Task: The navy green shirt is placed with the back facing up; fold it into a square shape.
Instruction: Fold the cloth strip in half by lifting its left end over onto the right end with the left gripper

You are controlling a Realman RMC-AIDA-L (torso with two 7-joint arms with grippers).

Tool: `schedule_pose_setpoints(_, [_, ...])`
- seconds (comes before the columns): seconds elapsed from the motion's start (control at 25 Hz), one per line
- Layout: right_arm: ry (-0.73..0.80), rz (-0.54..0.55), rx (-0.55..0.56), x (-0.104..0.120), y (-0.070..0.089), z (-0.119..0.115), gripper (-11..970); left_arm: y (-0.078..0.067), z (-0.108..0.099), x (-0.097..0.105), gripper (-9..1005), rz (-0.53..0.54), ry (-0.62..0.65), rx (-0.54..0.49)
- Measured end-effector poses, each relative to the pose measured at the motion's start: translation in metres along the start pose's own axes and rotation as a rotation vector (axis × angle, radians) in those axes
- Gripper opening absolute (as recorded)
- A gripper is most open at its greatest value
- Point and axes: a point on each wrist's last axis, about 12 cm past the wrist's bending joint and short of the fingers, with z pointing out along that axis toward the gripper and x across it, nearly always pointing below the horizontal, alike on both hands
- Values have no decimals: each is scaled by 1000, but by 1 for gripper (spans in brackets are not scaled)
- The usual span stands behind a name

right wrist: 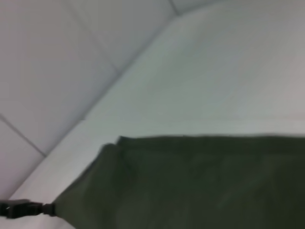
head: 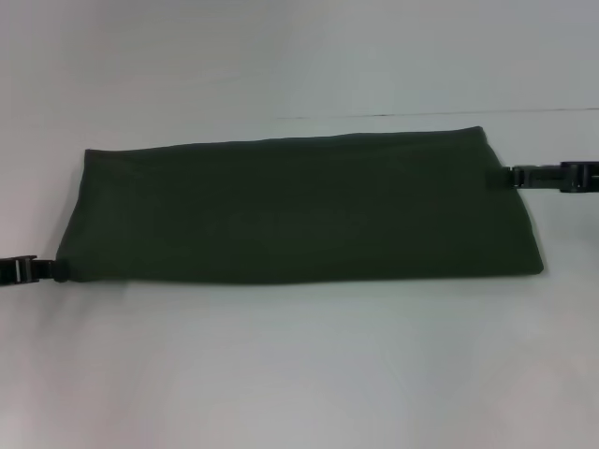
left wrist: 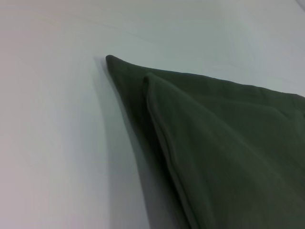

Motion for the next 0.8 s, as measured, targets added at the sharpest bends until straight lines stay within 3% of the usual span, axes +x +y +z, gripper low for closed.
schedule_pose_setpoints(0.28, [160,173,151,-19,-9,-3,844,-1,-1,-6,23,11,39,-10])
schedule_pose_setpoints(0.8, [331,191,310,-4,-18,17,829,-4,0,-9,22,28,61,-3])
